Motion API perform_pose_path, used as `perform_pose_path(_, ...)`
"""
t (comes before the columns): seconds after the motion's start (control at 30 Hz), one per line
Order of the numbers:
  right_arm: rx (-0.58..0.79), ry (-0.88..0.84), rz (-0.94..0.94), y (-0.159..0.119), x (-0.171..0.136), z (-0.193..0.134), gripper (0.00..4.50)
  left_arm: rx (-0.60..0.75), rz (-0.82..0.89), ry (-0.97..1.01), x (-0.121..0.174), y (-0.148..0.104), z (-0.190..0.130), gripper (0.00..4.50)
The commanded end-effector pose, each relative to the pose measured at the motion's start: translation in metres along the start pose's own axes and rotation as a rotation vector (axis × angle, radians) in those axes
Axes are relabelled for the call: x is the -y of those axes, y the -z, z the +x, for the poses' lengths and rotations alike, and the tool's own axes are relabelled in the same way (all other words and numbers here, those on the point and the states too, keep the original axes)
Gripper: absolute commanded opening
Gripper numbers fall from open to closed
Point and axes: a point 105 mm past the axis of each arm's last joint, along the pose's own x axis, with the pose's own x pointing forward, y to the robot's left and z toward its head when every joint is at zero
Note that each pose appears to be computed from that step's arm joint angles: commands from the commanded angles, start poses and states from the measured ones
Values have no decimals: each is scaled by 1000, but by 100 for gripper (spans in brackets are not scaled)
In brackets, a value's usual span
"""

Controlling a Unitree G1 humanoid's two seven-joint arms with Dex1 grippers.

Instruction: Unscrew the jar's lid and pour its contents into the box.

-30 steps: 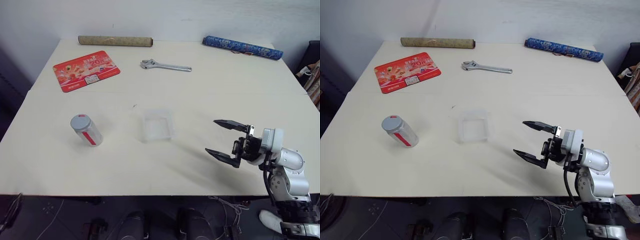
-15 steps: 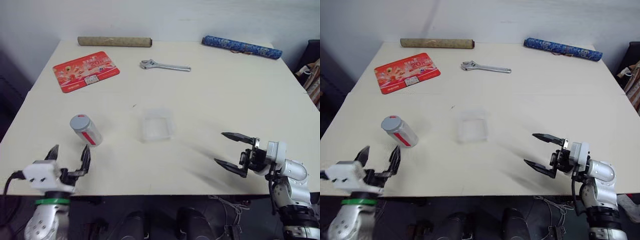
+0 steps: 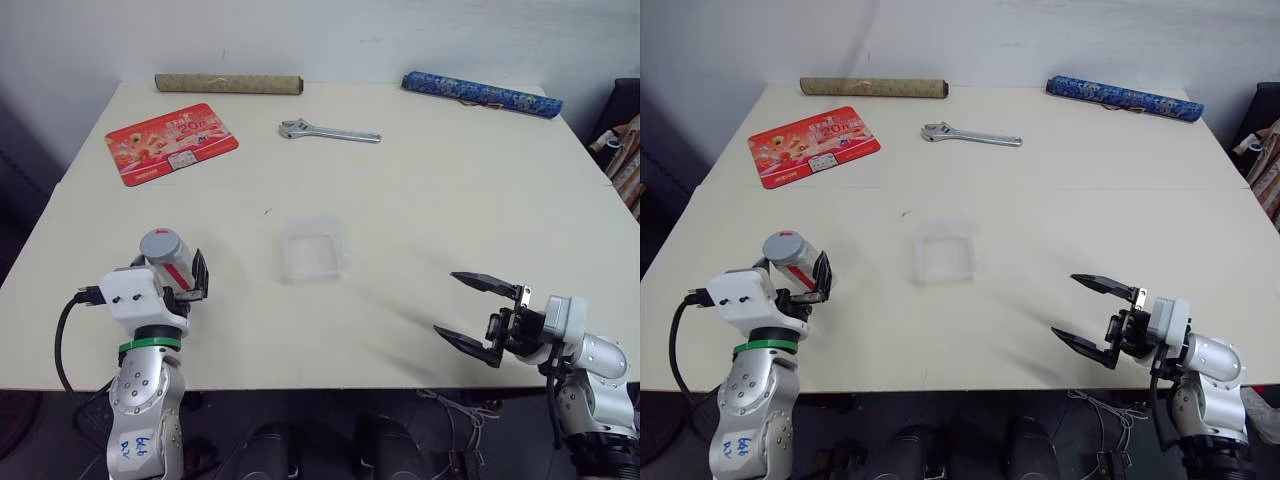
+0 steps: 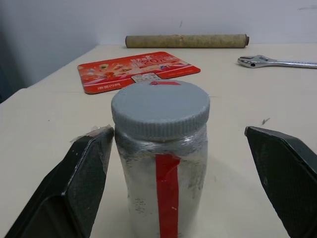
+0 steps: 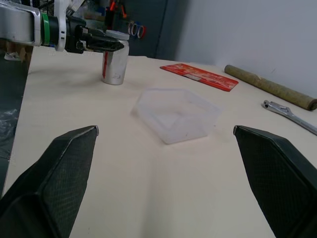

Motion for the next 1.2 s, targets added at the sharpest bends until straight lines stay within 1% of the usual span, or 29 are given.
perform_pose_path(0.03,12,26,-35,-13,3,4,450,14,9,-22,-2,-1,8,448)
perform_pose_path(0.33,8,62,-44,-21,4,10,450,40,43,25,0,3,36,448)
perform_pose_path(0.43,13,70,-49,-27,4,15,450,50,63,35,0,3,39,387)
perform_pose_path(0.57,18,79,-52,-33,3,22,450,62,54,61,3,3,40,259)
perform_pose_path(0.6,19,84,-52,-33,4,24,450,61,54,58,2,4,40,239)
perform_pose_path(0.73,22,93,-40,-37,6,33,450,86,34,91,-2,0,41,239)
perform_pose_path(0.77,23,91,-31,-39,8,37,450,119,7,144,-2,-7,43,239)
perform_pose_path(0.87,9,88,23,-45,13,53,450,226,9,376,-2,-36,44,239)
perform_pose_path(0.93,7,56,66,-55,14,72,450,232,-8,580,1,-52,44,239)
perform_pose_path(1.0,5,15,114,-68,14,95,450,211,33,857,18,-69,37,239)
perform_pose_path(1.07,18,-25,160,-80,12,113,450,184,76,1025,33,-79,33,239)
perform_pose_path(1.13,53,-109,201,-94,4,129,450,160,95,1139,48,-89,35,239)
perform_pose_path(1.2,71,-181,230,-102,-5,149,450,176,153,1251,68,-93,33,239)
